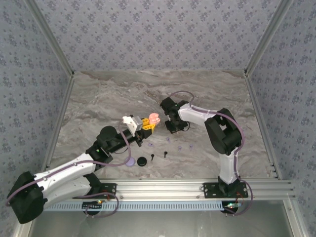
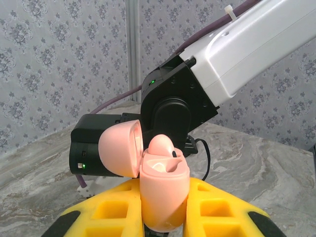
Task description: Insert wireless bluetooth earbuds into charging case
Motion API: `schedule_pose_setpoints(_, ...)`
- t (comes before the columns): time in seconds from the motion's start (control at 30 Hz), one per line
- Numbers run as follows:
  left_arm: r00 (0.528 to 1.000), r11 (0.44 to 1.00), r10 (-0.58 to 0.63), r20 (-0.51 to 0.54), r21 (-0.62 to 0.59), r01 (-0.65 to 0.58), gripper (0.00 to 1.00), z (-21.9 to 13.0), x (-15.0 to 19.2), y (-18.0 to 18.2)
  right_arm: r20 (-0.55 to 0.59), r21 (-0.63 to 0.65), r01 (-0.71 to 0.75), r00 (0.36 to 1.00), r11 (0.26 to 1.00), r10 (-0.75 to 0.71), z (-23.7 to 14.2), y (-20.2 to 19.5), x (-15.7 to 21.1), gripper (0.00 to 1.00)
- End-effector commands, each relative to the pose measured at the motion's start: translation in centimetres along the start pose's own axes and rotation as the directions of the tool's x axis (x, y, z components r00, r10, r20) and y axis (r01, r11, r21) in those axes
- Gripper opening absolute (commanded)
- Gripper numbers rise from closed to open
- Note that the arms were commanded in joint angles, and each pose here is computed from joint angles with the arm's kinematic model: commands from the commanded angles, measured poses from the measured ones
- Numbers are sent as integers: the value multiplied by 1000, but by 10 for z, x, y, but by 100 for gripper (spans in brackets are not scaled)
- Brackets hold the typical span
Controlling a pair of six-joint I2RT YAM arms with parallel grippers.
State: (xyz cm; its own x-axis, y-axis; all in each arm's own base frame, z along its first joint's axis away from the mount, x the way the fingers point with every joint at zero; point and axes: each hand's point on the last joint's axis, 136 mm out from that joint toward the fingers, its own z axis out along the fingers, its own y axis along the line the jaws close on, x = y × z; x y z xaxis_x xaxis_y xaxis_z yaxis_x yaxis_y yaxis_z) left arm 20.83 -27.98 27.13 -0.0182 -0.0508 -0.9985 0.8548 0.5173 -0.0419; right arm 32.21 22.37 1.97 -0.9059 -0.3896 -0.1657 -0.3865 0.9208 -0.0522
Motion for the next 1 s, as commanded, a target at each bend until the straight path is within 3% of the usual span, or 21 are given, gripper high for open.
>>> schedule_pose_setpoints(0.0,999,1000,24,35,-6,-24,0,-3,-11,-1,-32,9,4,999,1000,-4,-3,1,6,21)
schedule_pose_setpoints(0.17,999,1000,21,35,-6,-21,0,-2,-10,-1,67,16,-20,998,1000,19,-36,-7,2,20)
schedule_pose_setpoints(0.37,999,1000,7,40,10,-8,0,3,-11,-3,377,-104,-60,921,993,95,-127,-10,-3,21)
schedule_pose_setpoints(0.47,999,1000,-5,49,24,4,0,8,-12,-4,577,-249,-25,799,968,169,-191,-2,-6,21)
schedule_pose_setpoints(0.6,998,998,-27,50,56,24,0,18,-13,-8,744,-419,98,607,903,280,-264,10,3,22)
schedule_pose_setpoints(0.7,998,996,-46,48,85,42,0,25,-14,-11,777,-506,206,532,838,338,-298,24,13,23)
schedule_pose_setpoints(0.97,996,991,-69,49,121,62,0,37,-14,-17,812,-536,357,468,765,350,-329,62,22,23)
